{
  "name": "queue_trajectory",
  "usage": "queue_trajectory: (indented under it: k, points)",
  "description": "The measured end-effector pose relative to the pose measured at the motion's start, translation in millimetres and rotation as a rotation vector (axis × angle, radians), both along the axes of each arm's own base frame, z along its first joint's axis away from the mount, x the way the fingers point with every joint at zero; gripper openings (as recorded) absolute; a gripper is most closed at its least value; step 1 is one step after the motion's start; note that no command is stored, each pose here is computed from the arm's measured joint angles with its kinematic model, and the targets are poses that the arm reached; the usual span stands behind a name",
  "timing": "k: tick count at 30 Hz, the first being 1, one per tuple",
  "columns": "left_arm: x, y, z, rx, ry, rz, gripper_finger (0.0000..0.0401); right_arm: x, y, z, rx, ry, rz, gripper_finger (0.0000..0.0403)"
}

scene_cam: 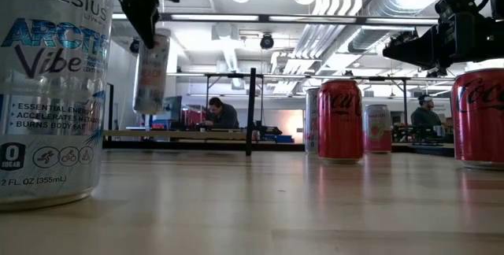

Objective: Place canned beverage on shelf
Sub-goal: Put the bottom white-pink soda can on the shelf

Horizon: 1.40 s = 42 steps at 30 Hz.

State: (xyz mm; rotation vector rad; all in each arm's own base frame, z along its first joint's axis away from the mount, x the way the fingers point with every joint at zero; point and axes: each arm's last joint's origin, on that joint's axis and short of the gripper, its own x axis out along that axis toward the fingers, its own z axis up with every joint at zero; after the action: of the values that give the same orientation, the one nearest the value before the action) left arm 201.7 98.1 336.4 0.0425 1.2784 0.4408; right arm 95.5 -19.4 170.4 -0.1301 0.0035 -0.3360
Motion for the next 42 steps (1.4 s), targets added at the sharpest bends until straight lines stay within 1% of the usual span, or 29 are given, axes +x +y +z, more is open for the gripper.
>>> queue_trajectory:
  k: [7,10,14,20,26,29,32,35,37,42]
  points:
    - [-22,49,-12,0.070,0.128,0.085,0.0232,0,0,0,0.000,0.000,0.000,0.0000]
    - [-31,69,-15,0.078,0.132,0.131,0.0232,0,0,0,0.000,0.001,0.000,0.0000]
    - [-42,92,-20,0.057,0.114,0.200,0.0232,0,0,0,0.000,0.000,0.000,0.0000]
    - [-60,118,-27,0.043,0.109,0.315,0.0232,0,0,0,0.000,0.000,0.000,0.0000]
    - [-76,134,-29,0.036,0.078,0.414,0.0232,0,0,0,0.000,0.000,0.000,0.0000]
    - [-81,138,-29,0.011,0.008,0.466,0.0232,0,0,0,0.000,0.000,0.000,0.0000]
    - [-86,142,-29,-0.041,-0.075,0.526,0.0232,0,0,0,0.000,0.000,0.000,0.0000]
    - [-87,143,-28,-0.062,-0.120,0.573,0.0232,0,0,0,0.000,0.000,0.000,0.0000]
    - [-87,144,-28,-0.057,-0.130,0.581,0.0232,0,0,0,0.000,0.000,0.000,0.0000]
    - [-87,143,-28,-0.047,-0.101,0.520,0.0237,0,0,0,0.000,0.001,0.000,0.0000]
